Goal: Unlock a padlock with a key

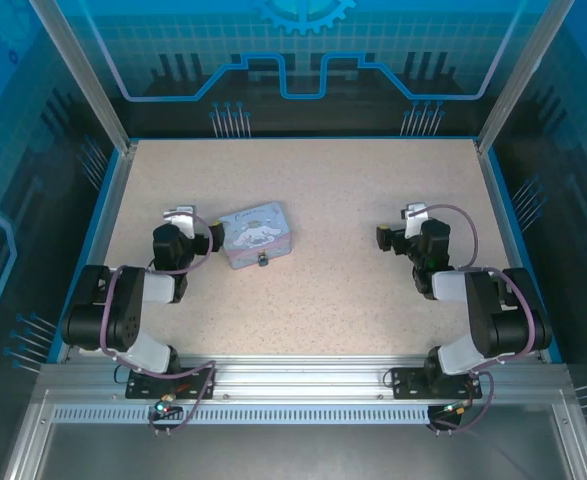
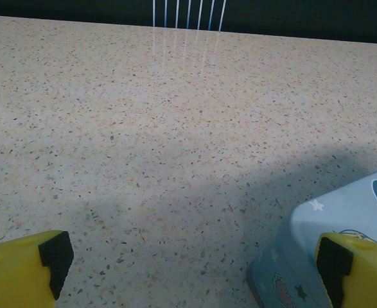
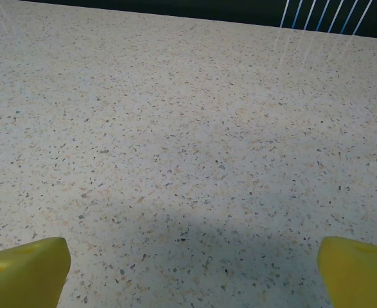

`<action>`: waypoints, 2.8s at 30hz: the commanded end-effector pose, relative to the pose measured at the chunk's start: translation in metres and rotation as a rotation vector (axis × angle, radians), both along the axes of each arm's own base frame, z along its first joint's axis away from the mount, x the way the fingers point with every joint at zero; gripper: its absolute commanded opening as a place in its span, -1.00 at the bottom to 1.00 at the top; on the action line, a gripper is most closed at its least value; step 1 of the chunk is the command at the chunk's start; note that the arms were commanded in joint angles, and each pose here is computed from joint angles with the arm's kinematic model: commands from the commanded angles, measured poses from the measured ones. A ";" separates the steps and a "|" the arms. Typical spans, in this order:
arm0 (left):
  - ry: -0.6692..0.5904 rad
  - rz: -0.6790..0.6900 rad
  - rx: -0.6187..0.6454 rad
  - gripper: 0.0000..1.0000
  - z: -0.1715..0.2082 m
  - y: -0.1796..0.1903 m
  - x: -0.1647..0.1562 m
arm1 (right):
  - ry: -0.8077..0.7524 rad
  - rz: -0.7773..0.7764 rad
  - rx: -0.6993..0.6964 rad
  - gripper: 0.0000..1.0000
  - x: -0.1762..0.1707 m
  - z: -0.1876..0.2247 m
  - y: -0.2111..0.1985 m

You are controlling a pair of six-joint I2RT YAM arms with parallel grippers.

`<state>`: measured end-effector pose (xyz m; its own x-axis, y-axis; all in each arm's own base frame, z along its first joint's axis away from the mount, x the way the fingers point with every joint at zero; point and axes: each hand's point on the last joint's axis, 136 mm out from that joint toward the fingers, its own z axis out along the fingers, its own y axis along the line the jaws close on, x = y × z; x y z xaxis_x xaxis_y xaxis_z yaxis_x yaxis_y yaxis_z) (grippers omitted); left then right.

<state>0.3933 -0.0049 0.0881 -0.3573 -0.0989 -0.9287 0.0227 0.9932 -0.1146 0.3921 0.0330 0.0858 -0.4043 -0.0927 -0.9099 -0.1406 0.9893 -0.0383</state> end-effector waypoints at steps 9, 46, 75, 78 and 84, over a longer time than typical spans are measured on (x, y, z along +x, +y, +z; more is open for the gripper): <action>-0.019 -0.015 -0.015 0.98 0.006 -0.001 0.004 | -0.019 0.013 0.000 1.00 0.005 0.008 0.001; 0.305 0.178 -0.350 0.98 0.094 -0.021 -0.019 | 0.581 -0.397 0.496 0.90 -0.071 0.071 -0.030; 0.391 -0.193 -0.347 0.98 0.124 -0.172 -0.043 | 0.837 -0.749 0.684 0.30 -0.115 -0.047 -0.083; 0.381 -0.201 -0.357 0.98 0.129 -0.175 -0.045 | 0.843 -0.765 0.665 0.32 -0.114 -0.052 -0.087; 0.408 -0.133 -0.335 0.98 0.118 -0.165 -0.049 | 0.864 -0.766 0.657 0.33 -0.113 -0.059 -0.088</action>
<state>0.3503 -0.1753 0.1988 -0.7191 -0.2692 -0.6407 0.0660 0.8913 -0.4485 0.2757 -0.0498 0.0259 -0.6360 0.7638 -0.1104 0.7120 0.6359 0.2979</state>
